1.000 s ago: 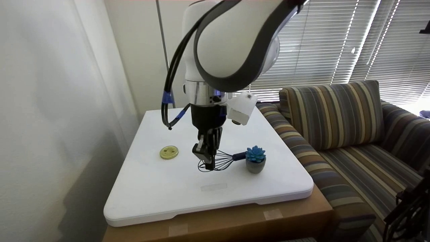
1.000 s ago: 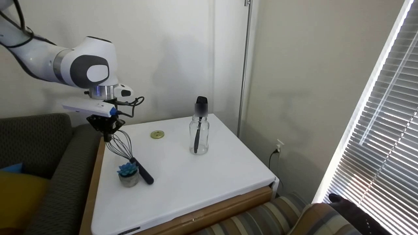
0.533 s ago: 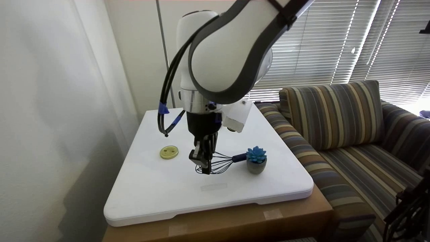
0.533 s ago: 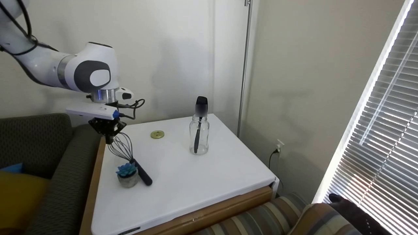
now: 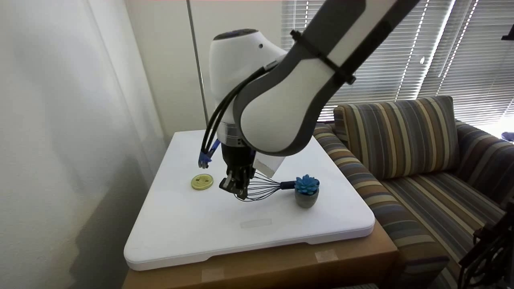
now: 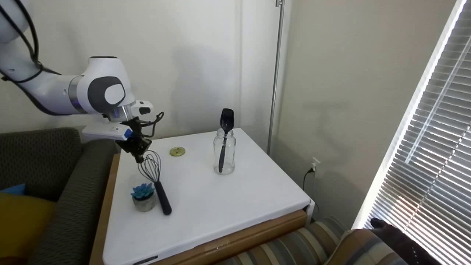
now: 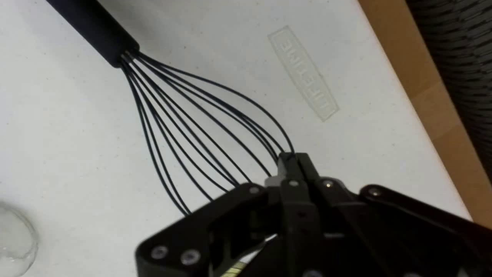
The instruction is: Remove the whisk from the jar and put it on the table
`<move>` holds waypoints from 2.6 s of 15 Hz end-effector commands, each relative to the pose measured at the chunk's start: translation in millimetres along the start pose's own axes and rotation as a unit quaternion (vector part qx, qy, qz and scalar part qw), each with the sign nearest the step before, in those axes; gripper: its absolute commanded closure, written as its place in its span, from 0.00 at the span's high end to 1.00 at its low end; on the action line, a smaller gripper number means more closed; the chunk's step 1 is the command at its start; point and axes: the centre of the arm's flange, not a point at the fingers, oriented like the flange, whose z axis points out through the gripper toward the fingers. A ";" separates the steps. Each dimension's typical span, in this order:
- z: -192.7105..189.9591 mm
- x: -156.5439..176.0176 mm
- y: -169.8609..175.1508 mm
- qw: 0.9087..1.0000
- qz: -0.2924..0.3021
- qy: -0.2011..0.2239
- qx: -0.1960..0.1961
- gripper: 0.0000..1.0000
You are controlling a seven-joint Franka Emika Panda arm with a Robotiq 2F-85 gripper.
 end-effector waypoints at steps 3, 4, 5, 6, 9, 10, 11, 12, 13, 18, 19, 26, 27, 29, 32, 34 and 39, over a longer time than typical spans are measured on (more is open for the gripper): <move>18.8 -9.9 -12.1 1.000 0.004 0.000 -0.022 0.01; 20.9 -13.7 -15.9 1.000 0.001 0.000 -0.026 0.01; 21.0 -11.2 -15.7 1.000 -0.003 -0.001 -0.028 0.01; 22.1 -12.0 -17.1 1.000 -0.005 -0.002 -0.029 0.01; 26.0 -19.0 -23.1 0.999 -0.011 -0.004 -0.035 0.01; 27.3 -21.1 -24.8 0.999 -0.011 -0.005 -0.036 0.28; 28.3 -22.9 -26.7 0.999 -0.013 -0.006 -0.036 0.29; 30.2 -25.3 -29.3 0.999 -0.013 -0.007 -0.036 0.34; 32.5 -27.8 -31.5 0.999 -0.011 -0.008 -0.037 0.42; 23.8 -10.3 -21.4 0.999 0.005 -0.001 -0.033 0.77; 17.6 -5.7 -17.1 0.999 0.008 0.005 -0.034 0.84; -61.1 29.1 29.0 0.997 0.048 0.046 -0.027 1.00; -71.9 32.9 34.5 0.997 0.053 0.053 -0.024 1.00; -93.8 39.5 45.0 0.995 0.064 0.067 -0.018 1.00; -126.4 45.7 60.1 0.993 0.085 0.077 -0.025 1.00; -151.8 48.0 69.0 0.993 0.097 0.062 -0.024 1.00; -219.6 45.6 82.4 0.991 0.130 0.005 0.024 1.00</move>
